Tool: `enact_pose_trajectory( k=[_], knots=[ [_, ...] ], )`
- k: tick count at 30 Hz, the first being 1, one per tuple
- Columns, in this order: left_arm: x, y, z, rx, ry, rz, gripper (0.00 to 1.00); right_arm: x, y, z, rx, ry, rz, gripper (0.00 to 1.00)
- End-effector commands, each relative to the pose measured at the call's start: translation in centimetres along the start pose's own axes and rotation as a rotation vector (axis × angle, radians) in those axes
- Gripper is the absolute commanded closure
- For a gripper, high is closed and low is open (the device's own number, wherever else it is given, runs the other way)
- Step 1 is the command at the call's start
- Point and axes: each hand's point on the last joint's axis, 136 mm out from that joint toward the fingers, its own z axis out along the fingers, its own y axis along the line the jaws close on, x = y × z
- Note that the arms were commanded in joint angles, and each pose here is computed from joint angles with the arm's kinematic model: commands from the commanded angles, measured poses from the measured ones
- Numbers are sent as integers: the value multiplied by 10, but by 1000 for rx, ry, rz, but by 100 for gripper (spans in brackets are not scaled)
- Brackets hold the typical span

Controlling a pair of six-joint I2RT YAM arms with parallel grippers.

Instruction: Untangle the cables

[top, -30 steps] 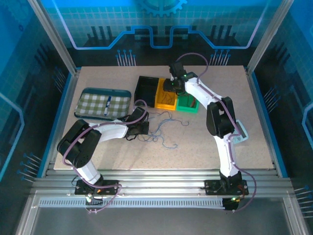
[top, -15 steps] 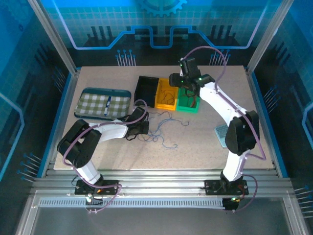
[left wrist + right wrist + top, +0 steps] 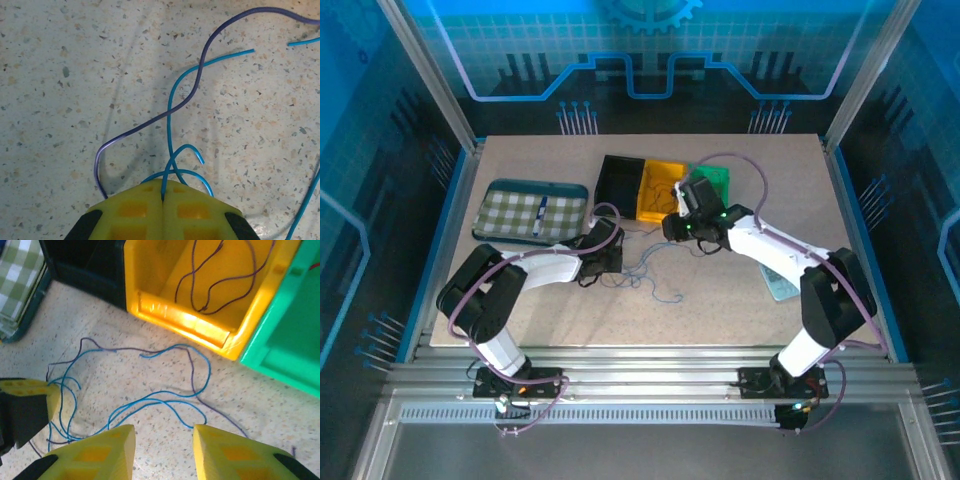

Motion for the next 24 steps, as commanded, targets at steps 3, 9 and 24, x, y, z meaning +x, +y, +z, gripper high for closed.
enact_pose_trajectory(
  k=[3,9,24],
  knots=[
    [5,5,-6,-24,-4,-8,100,4,4,29,-18,20,14,64],
    [5,5,-9,-24,-7,0,100,15,-7,66,31,99,-1,62],
    [6,7,-13,-31,-7,9,100,7,-30,104,131,148,-35,67]
  ],
)
